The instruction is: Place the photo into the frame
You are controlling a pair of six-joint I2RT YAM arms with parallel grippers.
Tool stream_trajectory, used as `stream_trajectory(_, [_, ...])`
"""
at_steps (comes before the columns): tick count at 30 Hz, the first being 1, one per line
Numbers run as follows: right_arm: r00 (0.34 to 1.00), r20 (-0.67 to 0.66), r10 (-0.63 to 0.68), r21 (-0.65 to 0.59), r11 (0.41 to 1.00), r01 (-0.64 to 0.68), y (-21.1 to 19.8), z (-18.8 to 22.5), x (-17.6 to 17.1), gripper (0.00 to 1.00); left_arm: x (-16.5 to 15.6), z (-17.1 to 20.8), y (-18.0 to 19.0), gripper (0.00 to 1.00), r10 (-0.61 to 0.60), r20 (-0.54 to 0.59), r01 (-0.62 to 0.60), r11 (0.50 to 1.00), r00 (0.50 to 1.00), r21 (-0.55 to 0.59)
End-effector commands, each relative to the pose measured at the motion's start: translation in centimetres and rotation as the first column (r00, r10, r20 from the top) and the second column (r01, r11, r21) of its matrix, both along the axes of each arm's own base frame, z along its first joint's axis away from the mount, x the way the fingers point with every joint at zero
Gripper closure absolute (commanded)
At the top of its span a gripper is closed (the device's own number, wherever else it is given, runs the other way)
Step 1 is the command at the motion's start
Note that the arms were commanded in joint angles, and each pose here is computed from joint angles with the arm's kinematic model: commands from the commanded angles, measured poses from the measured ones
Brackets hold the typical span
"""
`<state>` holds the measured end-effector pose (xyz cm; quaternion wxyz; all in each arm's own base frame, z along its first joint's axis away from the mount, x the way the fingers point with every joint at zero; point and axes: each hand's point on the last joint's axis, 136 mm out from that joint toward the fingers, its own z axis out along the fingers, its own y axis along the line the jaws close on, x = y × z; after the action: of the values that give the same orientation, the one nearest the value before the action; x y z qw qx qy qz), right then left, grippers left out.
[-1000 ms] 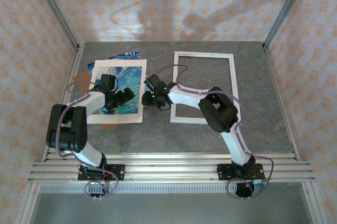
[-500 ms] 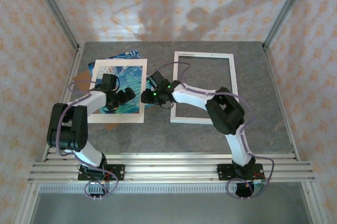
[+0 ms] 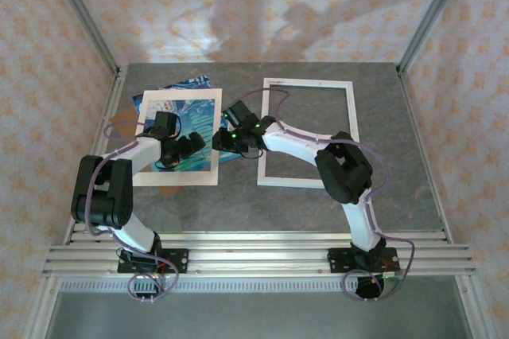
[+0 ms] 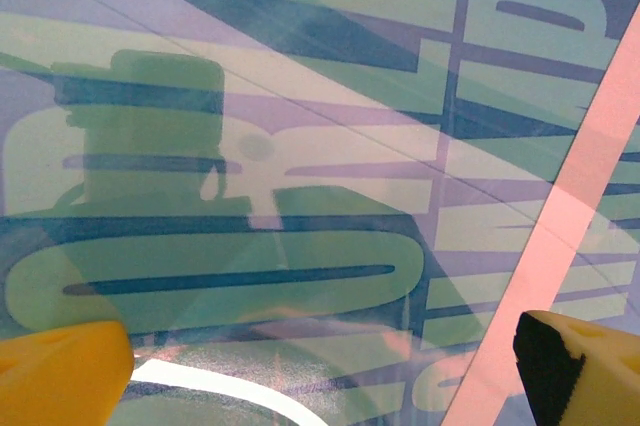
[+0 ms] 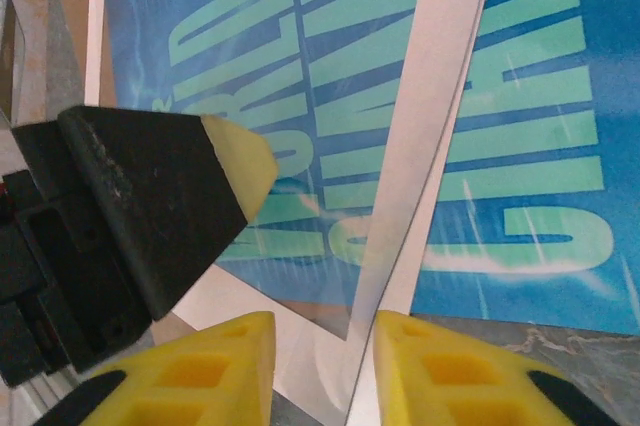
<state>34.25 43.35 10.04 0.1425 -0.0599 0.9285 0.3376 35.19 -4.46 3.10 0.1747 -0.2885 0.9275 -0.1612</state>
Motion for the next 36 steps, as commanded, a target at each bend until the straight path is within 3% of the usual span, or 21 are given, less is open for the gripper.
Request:
stream_trajectory(1, [0.998,-0.057,-0.025,-0.011,1.000,0.025,0.3,-0.9,-0.2,0.76,-2.7,-3.5,-0.8,0.00,-0.017,-0.135,0.014,1.000,0.991,-0.023])
stream_trajectory(10, [0.993,-0.101,-0.068,-0.025,0.998,0.066,-0.7,-1.7,0.1,1.00,-2.1,-1.5,-0.9,0.00,-0.023,-0.092,0.020,0.999,0.995,-0.027])
stream_trajectory(18, [0.993,-0.019,-0.120,-0.091,0.989,0.118,-8.2,0.7,0.4,1.00,-0.4,3.4,-1.7,0.00,-0.099,-0.024,0.100,0.995,0.995,0.027])
stream_trajectory(22, [0.987,-0.011,-0.162,-0.146,0.977,0.158,-13.1,1.2,-0.5,1.00,0.7,5.0,-4.3,0.00,-0.180,0.004,0.180,0.982,0.984,0.064])
stream_trajectory(32, [0.969,-0.039,-0.243,-0.208,0.951,0.230,-18.5,-0.9,-4.8,1.00,1.8,1.1,-9.0,0.00,-0.223,-0.034,0.223,0.975,0.974,0.000])
stream_trajectory(33, [0.969,-0.036,-0.243,-0.211,0.950,0.230,-18.7,-1.1,-5.0,1.00,1.8,0.6,-9.1,0.00,-0.227,-0.043,0.227,0.974,0.973,-0.002])
stream_trajectory(36, [0.971,0.004,-0.237,-0.251,0.940,0.230,-19.7,-1.3,-4.9,0.66,1.6,-0.8,-9.2,0.00,-0.246,-0.081,0.246,0.969,0.966,-0.003])
